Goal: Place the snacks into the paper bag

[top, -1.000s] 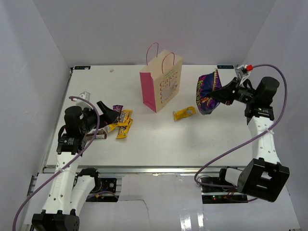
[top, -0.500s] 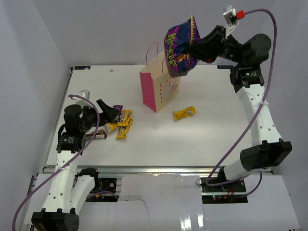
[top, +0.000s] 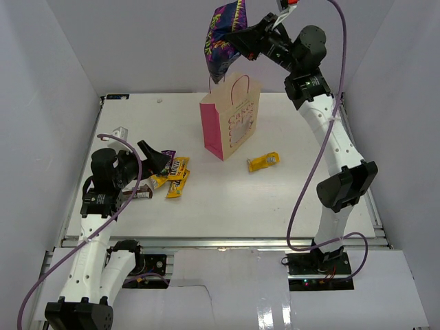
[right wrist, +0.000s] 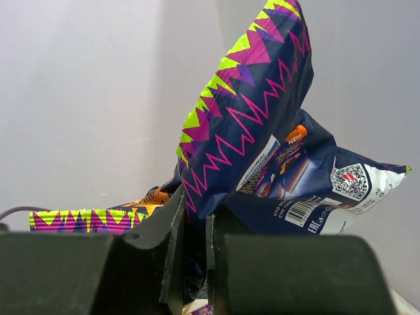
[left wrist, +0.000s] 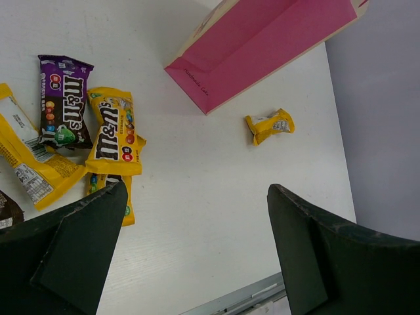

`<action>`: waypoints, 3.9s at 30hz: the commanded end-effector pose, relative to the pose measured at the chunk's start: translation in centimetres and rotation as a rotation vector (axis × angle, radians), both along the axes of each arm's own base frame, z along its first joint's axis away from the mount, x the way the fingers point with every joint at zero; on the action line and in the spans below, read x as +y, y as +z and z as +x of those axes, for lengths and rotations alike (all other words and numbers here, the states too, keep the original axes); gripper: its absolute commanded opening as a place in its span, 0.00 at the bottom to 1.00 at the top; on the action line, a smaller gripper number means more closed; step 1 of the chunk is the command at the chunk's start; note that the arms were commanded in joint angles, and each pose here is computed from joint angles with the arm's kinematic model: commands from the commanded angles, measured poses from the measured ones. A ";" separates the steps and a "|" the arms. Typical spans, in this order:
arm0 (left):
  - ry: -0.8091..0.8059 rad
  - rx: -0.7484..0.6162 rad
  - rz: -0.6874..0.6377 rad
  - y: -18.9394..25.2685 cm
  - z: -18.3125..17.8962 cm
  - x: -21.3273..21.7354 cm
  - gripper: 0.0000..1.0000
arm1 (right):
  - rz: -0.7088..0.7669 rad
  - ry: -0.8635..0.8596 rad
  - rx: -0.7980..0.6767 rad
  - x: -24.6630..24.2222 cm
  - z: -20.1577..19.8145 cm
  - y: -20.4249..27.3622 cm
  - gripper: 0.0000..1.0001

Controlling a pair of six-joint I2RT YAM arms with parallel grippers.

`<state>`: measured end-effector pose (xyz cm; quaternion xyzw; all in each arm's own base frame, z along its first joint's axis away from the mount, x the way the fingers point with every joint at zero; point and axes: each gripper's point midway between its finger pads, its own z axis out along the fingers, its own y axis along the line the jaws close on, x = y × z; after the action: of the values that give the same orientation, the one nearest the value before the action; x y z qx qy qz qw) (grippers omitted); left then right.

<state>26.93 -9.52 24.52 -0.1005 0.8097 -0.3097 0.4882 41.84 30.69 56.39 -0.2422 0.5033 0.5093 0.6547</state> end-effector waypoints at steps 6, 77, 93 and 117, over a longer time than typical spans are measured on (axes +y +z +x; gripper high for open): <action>-0.001 -0.047 -0.006 1.5 0.0 0.0 0.98 | 0.089 -0.225 -0.128 -3.1 0.6 4.6 0.08; 0.103 0.284 0.445 -6.1 8.8 -2.1 0.09 | -0.774 -0.108 0.201 -15.8 -15.3 -38.4 0.84; -0.034 -0.300 0.331 15.5 18.0 -7.9 0.07 | -0.778 -0.100 0.186 -15.5 -13.2 -37.5 0.83; -0.031 -0.227 0.345 12.7 16.1 -9.0 0.78 | -0.585 -0.473 1.091 -17.1 -4.3 -46.6 0.80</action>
<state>46.88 -21.86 34.44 0.0504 0.8055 -0.2133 0.5506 36.82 13.04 9.67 -0.0534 0.9076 0.2445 0.3372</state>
